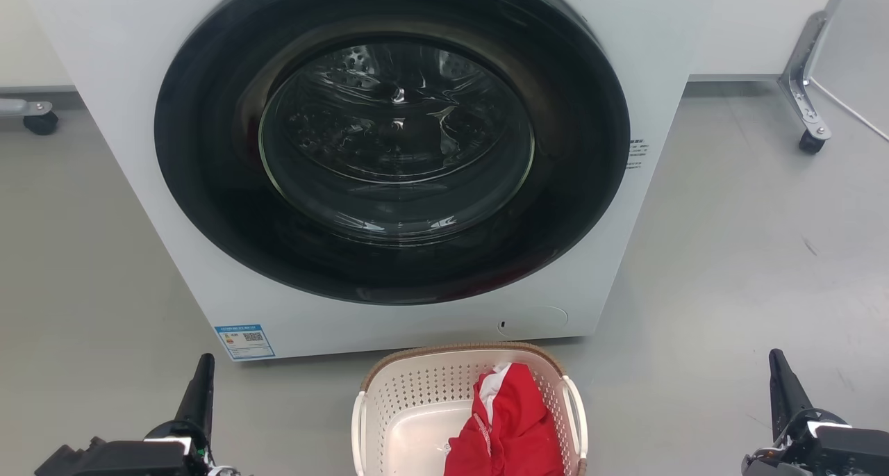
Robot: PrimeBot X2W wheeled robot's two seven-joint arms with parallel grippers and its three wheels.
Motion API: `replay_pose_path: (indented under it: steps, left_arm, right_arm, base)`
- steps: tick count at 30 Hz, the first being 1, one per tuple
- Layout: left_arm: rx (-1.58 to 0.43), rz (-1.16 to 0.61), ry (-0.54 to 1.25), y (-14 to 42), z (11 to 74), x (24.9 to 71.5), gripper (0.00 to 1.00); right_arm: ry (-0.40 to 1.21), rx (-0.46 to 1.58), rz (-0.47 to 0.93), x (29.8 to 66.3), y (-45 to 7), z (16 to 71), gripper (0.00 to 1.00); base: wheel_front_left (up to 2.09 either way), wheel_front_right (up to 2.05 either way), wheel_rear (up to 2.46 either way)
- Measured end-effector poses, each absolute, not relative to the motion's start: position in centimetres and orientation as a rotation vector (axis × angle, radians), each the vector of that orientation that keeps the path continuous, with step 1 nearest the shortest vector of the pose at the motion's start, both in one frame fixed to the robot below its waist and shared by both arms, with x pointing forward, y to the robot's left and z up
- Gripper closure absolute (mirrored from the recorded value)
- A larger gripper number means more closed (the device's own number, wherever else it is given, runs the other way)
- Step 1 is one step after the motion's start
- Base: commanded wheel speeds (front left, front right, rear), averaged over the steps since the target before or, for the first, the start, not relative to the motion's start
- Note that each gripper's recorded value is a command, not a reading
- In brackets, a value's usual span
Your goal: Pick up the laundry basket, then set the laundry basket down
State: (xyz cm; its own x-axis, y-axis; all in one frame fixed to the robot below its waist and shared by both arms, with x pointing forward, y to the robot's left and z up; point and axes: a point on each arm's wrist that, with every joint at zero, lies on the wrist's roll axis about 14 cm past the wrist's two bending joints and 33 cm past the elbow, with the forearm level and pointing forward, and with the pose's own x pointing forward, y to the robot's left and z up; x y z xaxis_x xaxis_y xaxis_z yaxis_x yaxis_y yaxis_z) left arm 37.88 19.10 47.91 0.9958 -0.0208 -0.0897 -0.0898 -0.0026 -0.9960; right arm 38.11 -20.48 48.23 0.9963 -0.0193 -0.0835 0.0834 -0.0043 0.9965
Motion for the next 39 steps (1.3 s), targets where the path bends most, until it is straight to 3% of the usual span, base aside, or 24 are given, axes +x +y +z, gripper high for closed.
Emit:
replay_pose_path:
  steps: [39]
  left_arm:
    - [-1.573, 0.054, 0.087, 19.10, 47.92, 37.88, 1.00]
  right_arm:
    - [0.050, 1.574, -0.081, 38.11, -20.48, 48.25, 1.00]
  base:
    - [0.00, 0.00, 0.00]
